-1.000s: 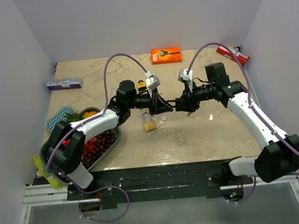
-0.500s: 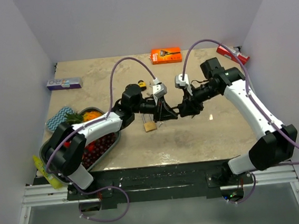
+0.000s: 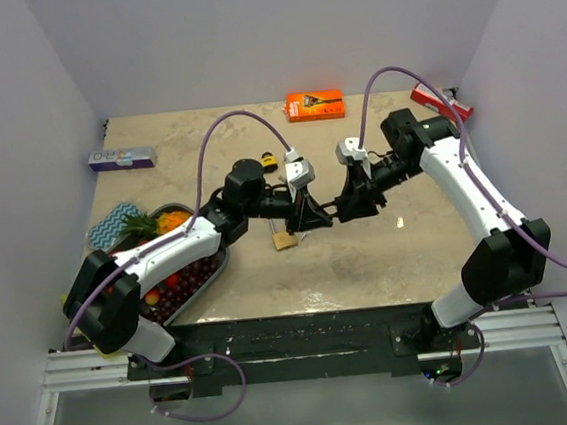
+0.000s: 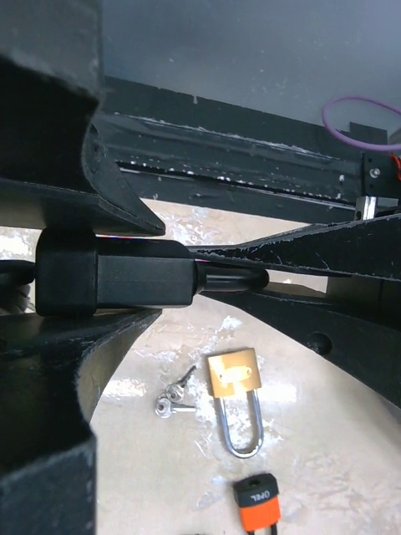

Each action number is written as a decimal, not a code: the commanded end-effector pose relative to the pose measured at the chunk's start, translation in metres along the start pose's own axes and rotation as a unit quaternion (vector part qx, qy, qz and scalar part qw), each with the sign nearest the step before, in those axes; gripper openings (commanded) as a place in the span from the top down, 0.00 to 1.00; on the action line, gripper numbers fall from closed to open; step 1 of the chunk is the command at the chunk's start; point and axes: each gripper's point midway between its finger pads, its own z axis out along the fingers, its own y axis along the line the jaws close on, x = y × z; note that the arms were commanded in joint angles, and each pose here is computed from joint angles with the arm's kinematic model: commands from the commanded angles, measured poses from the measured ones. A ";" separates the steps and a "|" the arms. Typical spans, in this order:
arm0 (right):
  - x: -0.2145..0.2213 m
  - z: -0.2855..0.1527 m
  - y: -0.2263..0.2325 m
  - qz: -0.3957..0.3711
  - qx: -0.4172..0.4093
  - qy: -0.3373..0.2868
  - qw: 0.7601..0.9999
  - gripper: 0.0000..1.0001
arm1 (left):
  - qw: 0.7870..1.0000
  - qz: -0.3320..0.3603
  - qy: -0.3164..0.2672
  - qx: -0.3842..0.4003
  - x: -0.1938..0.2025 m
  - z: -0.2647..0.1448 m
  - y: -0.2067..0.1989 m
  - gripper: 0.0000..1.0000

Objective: Lock with the key
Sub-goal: Lock the lock.

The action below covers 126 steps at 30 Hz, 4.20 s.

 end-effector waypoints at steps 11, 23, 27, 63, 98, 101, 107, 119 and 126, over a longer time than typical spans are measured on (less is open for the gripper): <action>-0.031 -0.002 -0.018 -0.032 0.022 -0.071 0.997 1.00 | 0.985 0.156 -0.076 -0.022 -0.122 -0.029 0.027 0.82; -0.104 -0.033 -0.057 0.088 0.132 -0.253 0.954 1.00 | 0.985 0.030 -0.154 -0.067 -0.145 -0.078 0.066 0.38; -0.123 -0.042 -0.058 0.117 0.148 -0.311 0.931 1.00 | 0.982 -0.050 -0.173 -0.059 -0.135 -0.075 0.068 0.35; -0.117 -0.017 -0.054 0.181 0.139 -0.305 0.925 0.42 | 0.958 -0.090 -0.271 -0.011 -0.168 -0.072 0.067 1.00; -0.063 -0.012 -0.071 0.166 0.142 -0.212 0.952 0.54 | 0.966 -0.084 -0.243 0.009 -0.153 -0.085 0.052 1.00; -0.062 -0.006 -0.071 0.168 0.136 -0.206 0.954 0.61 | 0.966 -0.082 -0.244 0.011 -0.154 -0.083 0.050 1.00; -0.053 -0.002 -0.065 0.168 0.124 -0.186 0.960 1.00 | 0.966 -0.079 -0.248 -0.002 -0.154 -0.088 0.055 1.00; -0.004 0.017 -0.034 0.208 0.081 -0.132 0.966 1.00 | 0.956 -0.024 -0.287 -0.061 -0.198 -0.126 0.111 1.00; 0.017 0.028 -0.034 0.259 0.076 -0.134 0.954 1.00 | 0.953 -0.044 -0.291 -0.065 -0.198 -0.130 0.113 1.00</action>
